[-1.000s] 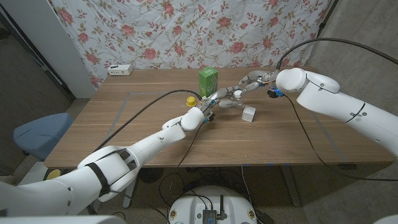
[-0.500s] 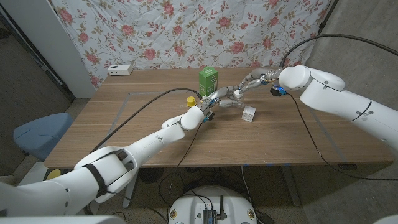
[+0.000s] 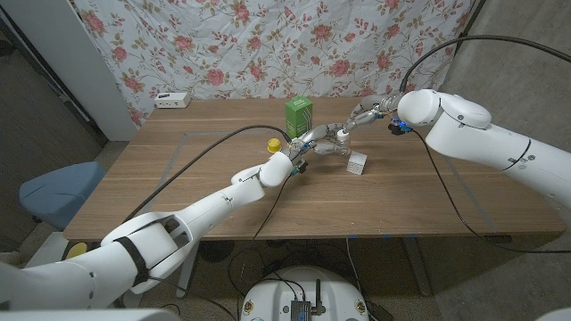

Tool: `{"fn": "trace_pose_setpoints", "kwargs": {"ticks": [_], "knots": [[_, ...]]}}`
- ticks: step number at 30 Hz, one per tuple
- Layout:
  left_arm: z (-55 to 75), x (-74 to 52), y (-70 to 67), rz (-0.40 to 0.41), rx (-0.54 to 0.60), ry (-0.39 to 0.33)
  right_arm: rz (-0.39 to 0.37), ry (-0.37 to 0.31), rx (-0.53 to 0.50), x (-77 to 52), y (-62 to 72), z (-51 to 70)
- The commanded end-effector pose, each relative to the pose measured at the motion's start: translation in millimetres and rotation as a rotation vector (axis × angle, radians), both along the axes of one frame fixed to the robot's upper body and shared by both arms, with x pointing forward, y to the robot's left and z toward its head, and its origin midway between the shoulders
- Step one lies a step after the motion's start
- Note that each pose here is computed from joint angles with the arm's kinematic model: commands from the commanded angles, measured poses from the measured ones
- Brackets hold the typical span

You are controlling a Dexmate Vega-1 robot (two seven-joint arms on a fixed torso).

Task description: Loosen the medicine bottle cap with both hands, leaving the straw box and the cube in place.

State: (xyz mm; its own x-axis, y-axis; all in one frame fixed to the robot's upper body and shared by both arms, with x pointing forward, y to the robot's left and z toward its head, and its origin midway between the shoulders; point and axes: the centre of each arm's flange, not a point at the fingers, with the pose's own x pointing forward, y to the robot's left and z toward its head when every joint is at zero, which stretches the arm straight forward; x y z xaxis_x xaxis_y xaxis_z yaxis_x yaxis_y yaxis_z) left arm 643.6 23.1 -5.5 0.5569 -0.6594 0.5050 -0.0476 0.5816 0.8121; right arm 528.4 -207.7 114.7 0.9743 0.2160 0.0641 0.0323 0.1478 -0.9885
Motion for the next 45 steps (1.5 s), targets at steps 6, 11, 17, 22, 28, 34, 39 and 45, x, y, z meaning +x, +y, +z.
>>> {"fn": "trace_pose_setpoints", "kwargs": {"ticks": [6, 11, 17, 22, 28, 34, 39, 45], "knots": [[1.4, -5.7, 1.1, 0.018, 0.024, -0.025, -0.055, -0.007, -0.15, -8.0, 20.6, 8.7], [1.9, -6.0, 1.5, 0.02, 0.025, -0.025, -0.058, -0.004, -0.173, -7.6, 25.2, 9.3], [1.9, -6.0, 1.6, 0.019, 0.023, -0.024, -0.057, 0.0, -0.186, -5.7, 28.7, 8.6], [1.5, -6.2, 2.0, 0.02, 0.018, -0.024, -0.061, -0.009, -0.201, -4.0, 31.8, 7.0], [0.3, -6.2, 2.8, 0.021, 0.015, -0.019, -0.064, -0.031, -0.205, -3.2, 34.0, 3.9], [0.4, -5.4, 3.1, 0.02, 0.014, -0.016, -0.061, -0.029, -0.208, -0.2, 36.6, 0.1], [1.3, -4.2, 3.0, 0.017, 0.016, -0.016, -0.061, -0.029, -0.2, 2.2, 37.3, -2.2], [2.2, -2.6, 2.9, 0.012, 0.017, -0.016, -0.071, -0.033, -0.201, 4.7, 38.0, -3.1]]}}
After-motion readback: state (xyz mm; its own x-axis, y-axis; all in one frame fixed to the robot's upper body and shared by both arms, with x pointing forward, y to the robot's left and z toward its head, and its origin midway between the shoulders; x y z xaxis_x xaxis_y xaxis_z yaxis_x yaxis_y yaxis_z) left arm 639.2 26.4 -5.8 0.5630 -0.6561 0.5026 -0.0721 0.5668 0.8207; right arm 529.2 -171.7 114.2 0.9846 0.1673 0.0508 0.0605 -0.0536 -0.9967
